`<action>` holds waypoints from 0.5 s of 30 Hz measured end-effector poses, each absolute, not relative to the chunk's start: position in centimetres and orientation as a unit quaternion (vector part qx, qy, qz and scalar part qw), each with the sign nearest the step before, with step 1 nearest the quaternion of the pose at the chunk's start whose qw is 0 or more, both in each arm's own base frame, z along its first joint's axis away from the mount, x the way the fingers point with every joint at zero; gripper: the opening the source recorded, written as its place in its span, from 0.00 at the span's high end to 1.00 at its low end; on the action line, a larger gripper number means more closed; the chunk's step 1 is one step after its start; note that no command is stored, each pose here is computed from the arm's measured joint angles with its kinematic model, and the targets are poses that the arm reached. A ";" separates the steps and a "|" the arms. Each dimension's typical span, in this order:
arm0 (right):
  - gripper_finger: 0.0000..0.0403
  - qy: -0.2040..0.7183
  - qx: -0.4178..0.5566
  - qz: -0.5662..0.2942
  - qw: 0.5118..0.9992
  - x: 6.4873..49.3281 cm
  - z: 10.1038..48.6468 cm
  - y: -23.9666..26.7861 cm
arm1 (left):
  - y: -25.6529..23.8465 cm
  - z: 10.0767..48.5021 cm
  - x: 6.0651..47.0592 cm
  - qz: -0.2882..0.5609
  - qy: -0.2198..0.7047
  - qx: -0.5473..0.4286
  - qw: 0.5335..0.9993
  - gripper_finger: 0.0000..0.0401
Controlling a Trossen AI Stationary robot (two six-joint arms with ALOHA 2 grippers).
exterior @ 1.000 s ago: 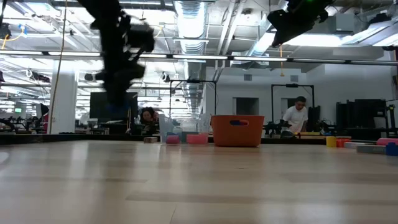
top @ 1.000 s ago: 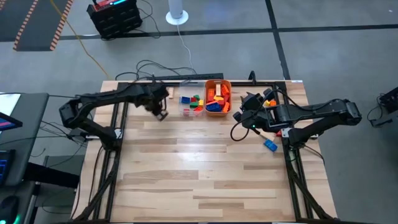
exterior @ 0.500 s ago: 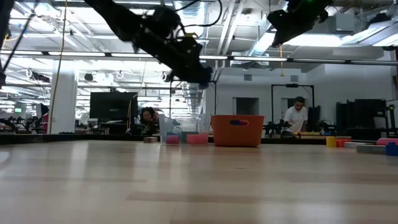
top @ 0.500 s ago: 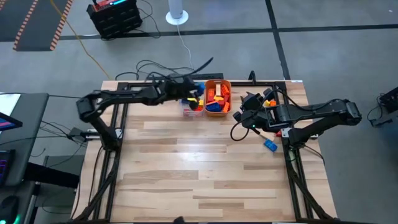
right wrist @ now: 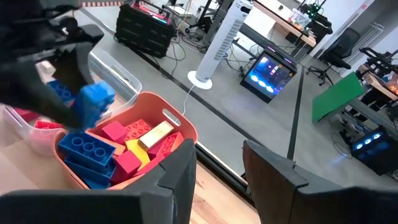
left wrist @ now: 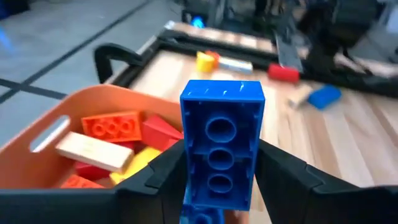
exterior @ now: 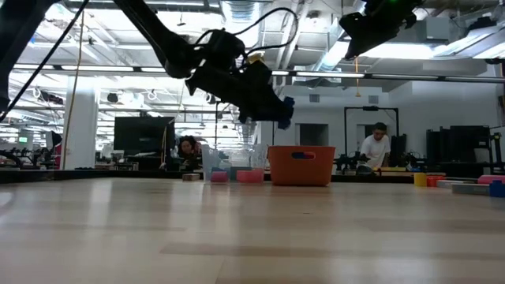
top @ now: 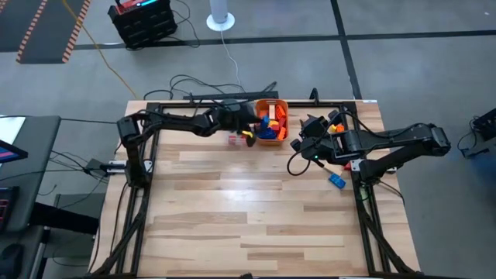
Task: Sort blocks by size
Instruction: Put the blue rectangle game piece into the orange bin, then put the wood rectangle block into the orange bin
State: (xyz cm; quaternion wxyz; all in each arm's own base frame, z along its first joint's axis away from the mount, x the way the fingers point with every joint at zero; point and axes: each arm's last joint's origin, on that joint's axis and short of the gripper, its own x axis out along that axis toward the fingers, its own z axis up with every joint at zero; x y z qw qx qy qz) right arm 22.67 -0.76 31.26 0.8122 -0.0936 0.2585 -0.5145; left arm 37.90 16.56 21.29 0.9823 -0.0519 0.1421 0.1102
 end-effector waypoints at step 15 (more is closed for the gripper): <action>0.59 0.262 -0.097 -0.513 0.811 22.6 31.2 -0.7 | 16.2 25.4 37.2 0.135 0.314 0.032 0.939 0.49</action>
